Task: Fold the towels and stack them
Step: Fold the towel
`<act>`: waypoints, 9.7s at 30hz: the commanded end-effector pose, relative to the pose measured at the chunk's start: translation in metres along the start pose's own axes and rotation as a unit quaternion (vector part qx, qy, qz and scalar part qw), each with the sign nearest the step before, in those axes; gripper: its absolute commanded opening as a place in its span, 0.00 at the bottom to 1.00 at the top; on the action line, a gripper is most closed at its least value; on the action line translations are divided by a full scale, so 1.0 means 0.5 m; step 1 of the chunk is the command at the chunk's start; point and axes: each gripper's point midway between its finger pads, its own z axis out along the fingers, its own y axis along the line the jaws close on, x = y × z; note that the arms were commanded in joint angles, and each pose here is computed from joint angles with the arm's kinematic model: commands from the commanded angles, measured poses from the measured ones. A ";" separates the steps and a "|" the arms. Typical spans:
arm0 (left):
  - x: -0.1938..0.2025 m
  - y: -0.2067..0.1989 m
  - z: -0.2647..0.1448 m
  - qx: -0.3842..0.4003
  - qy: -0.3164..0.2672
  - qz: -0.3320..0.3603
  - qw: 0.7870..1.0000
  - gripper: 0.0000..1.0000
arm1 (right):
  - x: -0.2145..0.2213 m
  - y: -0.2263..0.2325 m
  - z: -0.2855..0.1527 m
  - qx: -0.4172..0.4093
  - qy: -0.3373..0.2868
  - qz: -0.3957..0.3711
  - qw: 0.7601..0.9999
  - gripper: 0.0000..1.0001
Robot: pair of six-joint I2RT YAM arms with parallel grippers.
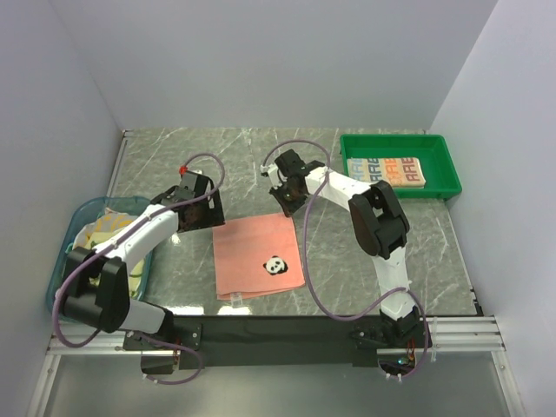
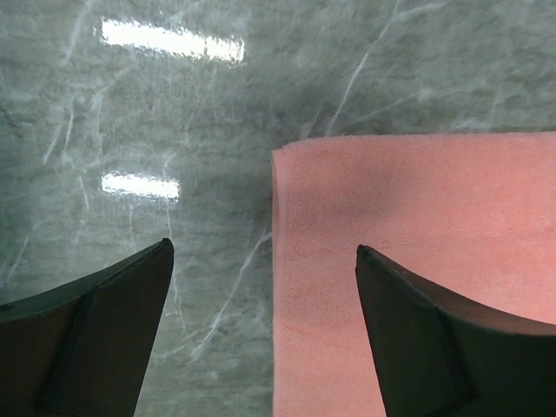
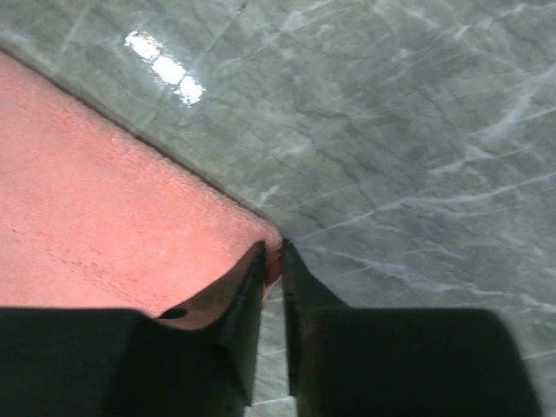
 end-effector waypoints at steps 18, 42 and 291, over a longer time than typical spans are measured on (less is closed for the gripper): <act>-0.037 -0.023 0.126 0.001 0.067 0.021 0.998 0.52 | 0.052 0.003 0.014 0.011 0.032 -0.006 0.999 0.00; 0.107 0.028 0.211 -0.063 0.186 0.011 0.980 0.29 | 0.055 0.013 0.005 0.003 0.021 -0.005 1.000 0.00; 0.170 -0.081 -0.022 0.070 -0.006 -0.143 0.987 0.15 | 0.144 0.076 -0.116 -0.024 -0.191 0.352 0.916 0.00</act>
